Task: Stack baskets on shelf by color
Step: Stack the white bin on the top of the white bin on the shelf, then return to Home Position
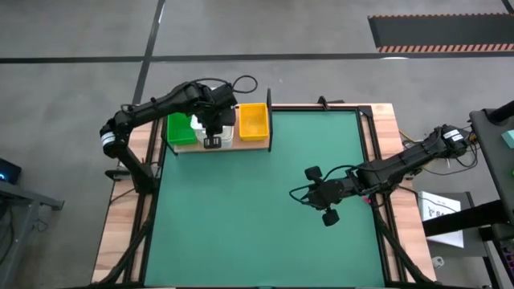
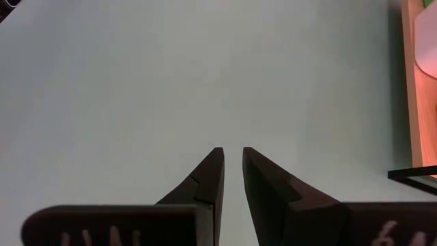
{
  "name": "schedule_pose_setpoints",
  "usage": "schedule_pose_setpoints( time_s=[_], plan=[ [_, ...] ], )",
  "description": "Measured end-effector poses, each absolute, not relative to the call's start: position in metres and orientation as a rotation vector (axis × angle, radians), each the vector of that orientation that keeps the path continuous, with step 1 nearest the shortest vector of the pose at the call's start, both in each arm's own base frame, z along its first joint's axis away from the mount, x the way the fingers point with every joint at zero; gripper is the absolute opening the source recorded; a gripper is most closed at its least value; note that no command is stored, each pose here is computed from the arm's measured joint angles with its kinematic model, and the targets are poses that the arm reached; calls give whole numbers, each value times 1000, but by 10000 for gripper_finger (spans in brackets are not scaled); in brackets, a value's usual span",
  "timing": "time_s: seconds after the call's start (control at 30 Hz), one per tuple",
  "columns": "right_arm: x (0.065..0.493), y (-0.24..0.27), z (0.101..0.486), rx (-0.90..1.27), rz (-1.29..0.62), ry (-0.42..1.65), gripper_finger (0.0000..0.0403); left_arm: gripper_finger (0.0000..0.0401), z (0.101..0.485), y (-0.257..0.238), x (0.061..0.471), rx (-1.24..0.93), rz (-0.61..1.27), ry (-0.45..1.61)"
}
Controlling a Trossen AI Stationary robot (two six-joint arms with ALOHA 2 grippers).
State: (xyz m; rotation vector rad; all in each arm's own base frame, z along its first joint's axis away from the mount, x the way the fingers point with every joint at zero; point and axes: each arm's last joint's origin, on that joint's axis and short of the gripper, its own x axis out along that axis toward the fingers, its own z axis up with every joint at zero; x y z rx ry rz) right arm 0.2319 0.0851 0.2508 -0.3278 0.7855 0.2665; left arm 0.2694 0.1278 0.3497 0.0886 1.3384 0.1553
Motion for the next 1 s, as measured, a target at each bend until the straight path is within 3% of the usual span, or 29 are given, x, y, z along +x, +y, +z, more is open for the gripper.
schedule_pose_setpoints(
  time_s=[0.33, 0.7, 0.83, 1.0],
  plan=[
    [232, 85, 251, -330, 268, 782, 47, 6, 351, 129, 272, 121, 149, 1318],
    [243, 82, 250, -429, 323, 609, 47, 106, 360, 123, 266, 124, 133, 1271],
    [246, 72, 249, -405, 308, 612, 47, 103, 370, 105, 262, 156, 91, 1174],
    [248, 60, 245, -401, 272, 617, 47, 71, 361, 61, 256, 249, 11, 911]
  ],
)
